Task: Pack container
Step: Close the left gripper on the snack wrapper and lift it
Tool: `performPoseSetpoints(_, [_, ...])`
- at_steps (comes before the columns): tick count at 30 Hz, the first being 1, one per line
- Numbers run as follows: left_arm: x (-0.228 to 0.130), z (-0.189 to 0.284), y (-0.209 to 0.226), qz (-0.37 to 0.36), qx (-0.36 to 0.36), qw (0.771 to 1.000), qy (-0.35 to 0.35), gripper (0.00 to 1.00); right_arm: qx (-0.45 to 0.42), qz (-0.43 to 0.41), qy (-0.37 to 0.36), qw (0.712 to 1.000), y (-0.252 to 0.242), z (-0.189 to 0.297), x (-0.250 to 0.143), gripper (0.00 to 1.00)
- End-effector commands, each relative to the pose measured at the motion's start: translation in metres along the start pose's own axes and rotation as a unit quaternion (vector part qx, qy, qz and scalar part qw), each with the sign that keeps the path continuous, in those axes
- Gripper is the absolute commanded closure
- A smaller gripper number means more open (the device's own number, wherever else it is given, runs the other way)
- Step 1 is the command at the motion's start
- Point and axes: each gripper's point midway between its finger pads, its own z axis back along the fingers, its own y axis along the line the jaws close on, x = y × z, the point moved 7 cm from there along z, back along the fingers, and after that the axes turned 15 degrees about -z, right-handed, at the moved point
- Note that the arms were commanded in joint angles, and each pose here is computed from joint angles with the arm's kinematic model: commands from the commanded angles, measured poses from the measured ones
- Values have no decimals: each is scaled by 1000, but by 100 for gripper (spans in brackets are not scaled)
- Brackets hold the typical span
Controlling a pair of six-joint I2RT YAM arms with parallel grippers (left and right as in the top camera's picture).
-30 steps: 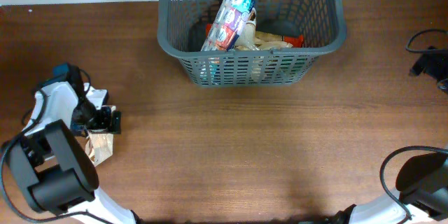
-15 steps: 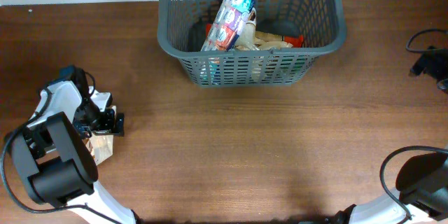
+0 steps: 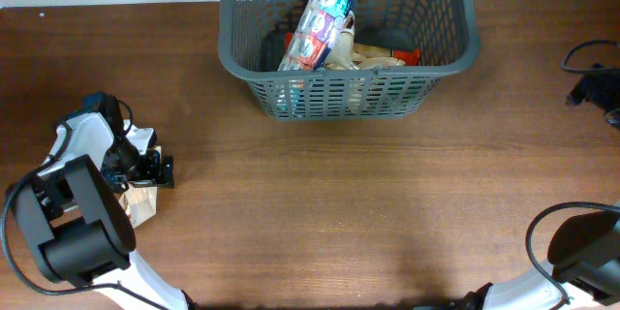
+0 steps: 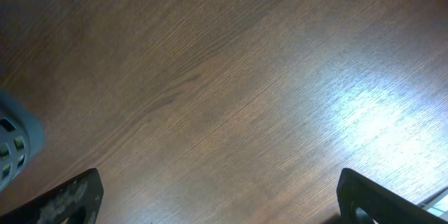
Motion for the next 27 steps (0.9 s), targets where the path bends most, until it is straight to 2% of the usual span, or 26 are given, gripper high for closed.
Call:
performPoseSetpoints(1, [-1,-7,-3,9,-19,1000,-2,1,2,-6,-6,1000,-2,4,-1,1])
performPoseSetpoints(6, [0,-7,-3,9,-20,1000,-6,0,2,-6,-6,1000,-2,4,-1,1])
performPoseSetpoints(7, [0,-7,-3,9,-20,1000,-6,5,2,-6,-6,1000,-2,4,-1,1])
performPoseSetpoints(8, [0,-7,-3,9,-20,1000,-5,11,2,-6,-6,1000,-2,4,-1,1])
performPoseSetpoints(9, [0,-7,-3,9,-20,1000,-5,24,2,-6,-6,1000,-2,4,-1,1])
performPoseSetpoints(10, [0,-7,-2,9,-19,1000,-5,30,2,-6,-6,1000,-2,4,-1,1])
performPoseSetpoints(13, [1,-7,-1,9,-16,1000,-7,65,2,-6,-6,1000,-2,4,-1,0])
performPoseSetpoints(15, [2,-7,-1,10,-15,1000,-10,78,1,-6,-5,1000,-2,4,-1,1])
performPoseSetpoints(19, [2,-7,-1,10,-14,1000,-11,97,2,-6,-6,1000,-2,4,-1,1])
performPoseSetpoints(27, [8,-1,2,34,-10,999,-21,98,2,-6,-6,1000,-2,4,-1,1])
